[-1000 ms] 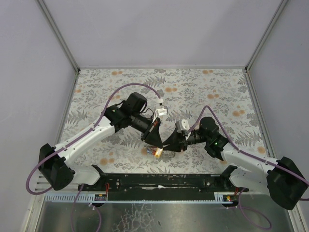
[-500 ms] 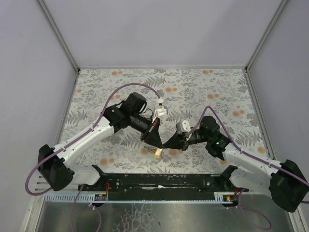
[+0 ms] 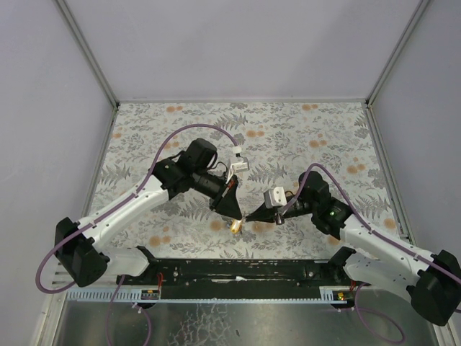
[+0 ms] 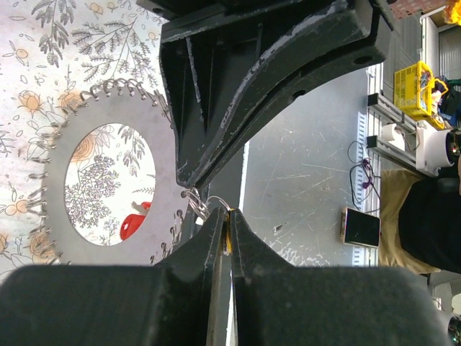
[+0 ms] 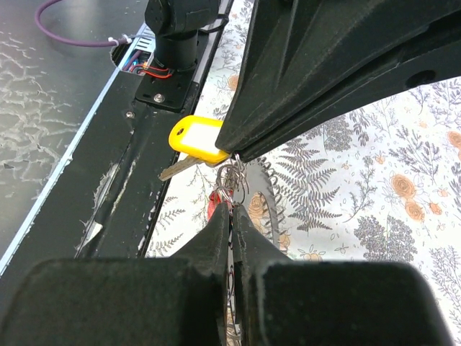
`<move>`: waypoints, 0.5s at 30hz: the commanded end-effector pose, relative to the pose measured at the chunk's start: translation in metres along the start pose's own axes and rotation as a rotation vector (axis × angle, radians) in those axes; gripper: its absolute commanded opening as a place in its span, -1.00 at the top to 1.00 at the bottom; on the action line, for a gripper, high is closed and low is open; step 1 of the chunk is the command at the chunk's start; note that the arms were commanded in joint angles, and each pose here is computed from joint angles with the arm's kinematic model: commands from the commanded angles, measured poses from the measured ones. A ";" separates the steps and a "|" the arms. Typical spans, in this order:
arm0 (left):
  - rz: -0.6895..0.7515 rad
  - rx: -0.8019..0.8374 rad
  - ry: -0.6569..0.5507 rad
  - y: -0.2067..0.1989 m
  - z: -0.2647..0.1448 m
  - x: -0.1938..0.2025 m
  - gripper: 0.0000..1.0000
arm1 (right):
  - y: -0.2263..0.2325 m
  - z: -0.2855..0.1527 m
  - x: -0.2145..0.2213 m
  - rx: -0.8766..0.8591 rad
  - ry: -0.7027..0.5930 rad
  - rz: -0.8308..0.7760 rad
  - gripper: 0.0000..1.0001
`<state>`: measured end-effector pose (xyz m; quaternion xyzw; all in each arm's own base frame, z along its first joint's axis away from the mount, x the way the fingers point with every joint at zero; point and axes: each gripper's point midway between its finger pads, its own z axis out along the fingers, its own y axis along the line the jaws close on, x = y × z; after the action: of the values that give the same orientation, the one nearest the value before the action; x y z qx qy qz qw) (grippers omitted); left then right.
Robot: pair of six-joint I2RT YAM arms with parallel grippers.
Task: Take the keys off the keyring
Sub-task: Remove the key from the keyring.
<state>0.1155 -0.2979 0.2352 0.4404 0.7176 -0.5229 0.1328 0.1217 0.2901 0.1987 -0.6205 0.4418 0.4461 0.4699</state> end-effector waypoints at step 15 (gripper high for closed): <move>0.028 -0.020 -0.031 0.000 0.000 -0.001 1.00 | -0.013 -0.014 -0.020 0.050 0.031 -0.158 1.00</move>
<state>0.1191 -0.2970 0.2290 0.4347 0.7267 -0.5127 0.1419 0.1239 0.2828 0.1957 -0.6302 0.4486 0.4241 0.4709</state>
